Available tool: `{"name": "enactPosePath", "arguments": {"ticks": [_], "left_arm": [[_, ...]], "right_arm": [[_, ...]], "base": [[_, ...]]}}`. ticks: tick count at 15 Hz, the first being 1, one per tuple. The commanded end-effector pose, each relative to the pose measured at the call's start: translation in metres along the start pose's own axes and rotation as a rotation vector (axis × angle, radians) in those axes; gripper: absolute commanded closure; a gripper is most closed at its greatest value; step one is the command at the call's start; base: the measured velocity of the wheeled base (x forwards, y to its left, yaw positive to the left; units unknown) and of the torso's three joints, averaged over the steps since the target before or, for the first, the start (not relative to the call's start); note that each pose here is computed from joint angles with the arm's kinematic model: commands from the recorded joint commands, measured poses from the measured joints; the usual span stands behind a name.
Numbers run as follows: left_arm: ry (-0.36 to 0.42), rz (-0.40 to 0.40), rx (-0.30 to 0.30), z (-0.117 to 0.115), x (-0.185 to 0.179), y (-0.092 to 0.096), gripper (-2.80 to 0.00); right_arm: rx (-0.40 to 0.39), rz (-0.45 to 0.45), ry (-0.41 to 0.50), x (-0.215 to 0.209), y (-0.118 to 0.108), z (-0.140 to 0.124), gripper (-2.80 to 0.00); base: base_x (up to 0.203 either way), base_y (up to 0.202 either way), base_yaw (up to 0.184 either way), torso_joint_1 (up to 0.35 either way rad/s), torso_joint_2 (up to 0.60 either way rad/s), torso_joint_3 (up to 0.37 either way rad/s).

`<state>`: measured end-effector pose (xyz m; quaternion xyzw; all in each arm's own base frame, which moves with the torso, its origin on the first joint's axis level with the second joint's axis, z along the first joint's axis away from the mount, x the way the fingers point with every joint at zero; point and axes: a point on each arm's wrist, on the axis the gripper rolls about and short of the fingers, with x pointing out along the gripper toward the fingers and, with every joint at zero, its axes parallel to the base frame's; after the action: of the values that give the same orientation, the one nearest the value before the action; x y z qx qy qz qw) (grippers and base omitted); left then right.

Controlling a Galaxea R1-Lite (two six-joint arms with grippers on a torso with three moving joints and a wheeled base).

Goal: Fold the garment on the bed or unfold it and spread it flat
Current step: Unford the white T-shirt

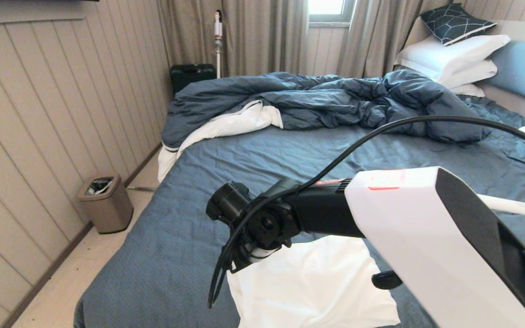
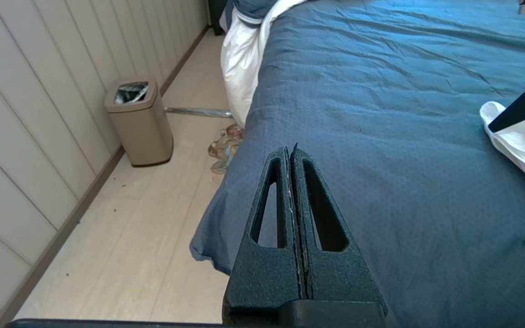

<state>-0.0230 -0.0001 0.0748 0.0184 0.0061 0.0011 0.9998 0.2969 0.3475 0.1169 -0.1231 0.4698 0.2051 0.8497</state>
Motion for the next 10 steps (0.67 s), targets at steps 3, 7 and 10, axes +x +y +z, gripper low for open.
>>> {"name": "enactPosePath", "arguments": {"ticks": [3,7,10], "left_arm": [[0.002,-0.001,0.000,-0.0002,0.0000,0.0000,0.00],[0.002,0.001,0.000,-0.0002,0.0000,0.0000,0.00],[0.002,0.001,0.000,-0.0002,0.0000,0.0000,0.00]], "right_arm": [[0.012,-0.005,0.007,0.0015,-0.0007,-0.0007,-2.80],[0.010,-0.007,0.010,0.0022,-0.0008,-0.0012,0.00],[0.008,-0.009,0.016,0.0023,-0.0005,-0.0021,0.00]], "base": [[0.000,0.000,0.000,0.000,0.00,0.000],[0.000,0.000,0.000,0.000,0.00,0.000],[0.000,0.000,0.000,0.000,0.00,0.000]]}}
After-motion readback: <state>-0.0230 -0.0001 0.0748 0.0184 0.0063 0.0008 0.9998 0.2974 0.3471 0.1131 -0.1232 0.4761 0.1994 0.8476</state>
